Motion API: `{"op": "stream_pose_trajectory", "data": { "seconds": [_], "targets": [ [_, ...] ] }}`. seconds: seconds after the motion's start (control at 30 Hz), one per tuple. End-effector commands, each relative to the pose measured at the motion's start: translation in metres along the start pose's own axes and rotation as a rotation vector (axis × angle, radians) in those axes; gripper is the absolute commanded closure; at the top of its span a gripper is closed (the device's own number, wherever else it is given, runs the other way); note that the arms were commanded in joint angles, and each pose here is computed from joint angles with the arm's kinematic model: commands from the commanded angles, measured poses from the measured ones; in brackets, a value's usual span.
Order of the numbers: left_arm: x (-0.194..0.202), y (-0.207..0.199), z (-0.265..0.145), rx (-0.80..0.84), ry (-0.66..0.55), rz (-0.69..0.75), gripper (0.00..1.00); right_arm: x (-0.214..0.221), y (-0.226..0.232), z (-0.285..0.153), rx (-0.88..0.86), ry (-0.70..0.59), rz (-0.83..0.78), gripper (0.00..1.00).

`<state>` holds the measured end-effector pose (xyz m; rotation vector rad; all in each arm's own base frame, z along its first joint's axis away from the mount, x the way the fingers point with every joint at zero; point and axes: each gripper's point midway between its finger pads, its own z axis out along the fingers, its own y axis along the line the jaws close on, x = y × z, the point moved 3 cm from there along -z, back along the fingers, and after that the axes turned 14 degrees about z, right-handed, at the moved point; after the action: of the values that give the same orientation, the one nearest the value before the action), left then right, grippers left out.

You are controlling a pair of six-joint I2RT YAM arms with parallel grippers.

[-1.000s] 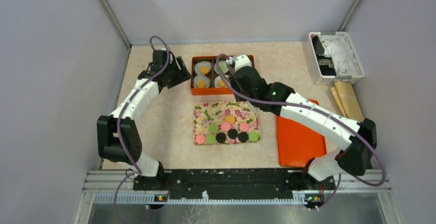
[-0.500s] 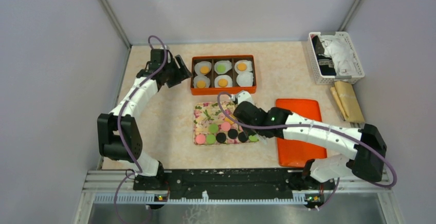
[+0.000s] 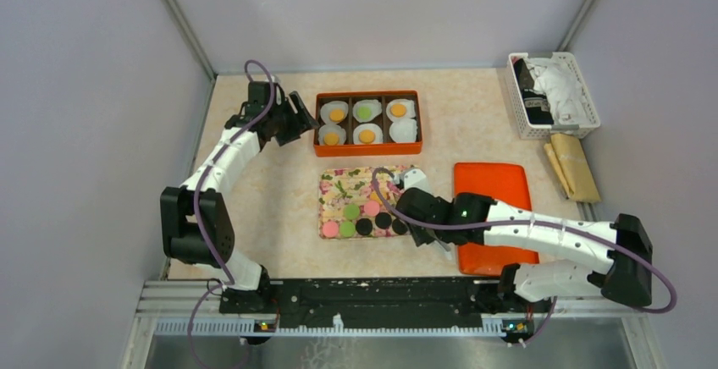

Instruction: Pack the cookies

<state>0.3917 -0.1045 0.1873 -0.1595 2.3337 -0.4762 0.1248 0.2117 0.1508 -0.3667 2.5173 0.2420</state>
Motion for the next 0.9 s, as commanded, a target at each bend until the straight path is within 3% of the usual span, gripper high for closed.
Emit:
{"op": "stream_pose_trajectory", "data": {
  "seconds": [0.0, 0.87],
  "targets": [
    [-0.011, -0.009, -0.010, 0.043, -0.059, 0.007, 0.28, 0.005, 0.007, 0.005, -0.019, 0.007, -0.001, 0.62],
    [-0.010, -0.007, -0.012, 0.032, -0.060, 0.024, 0.27, -0.028, 0.043, 0.037, 0.015, -0.052, -0.048, 0.57]
  ]
}}
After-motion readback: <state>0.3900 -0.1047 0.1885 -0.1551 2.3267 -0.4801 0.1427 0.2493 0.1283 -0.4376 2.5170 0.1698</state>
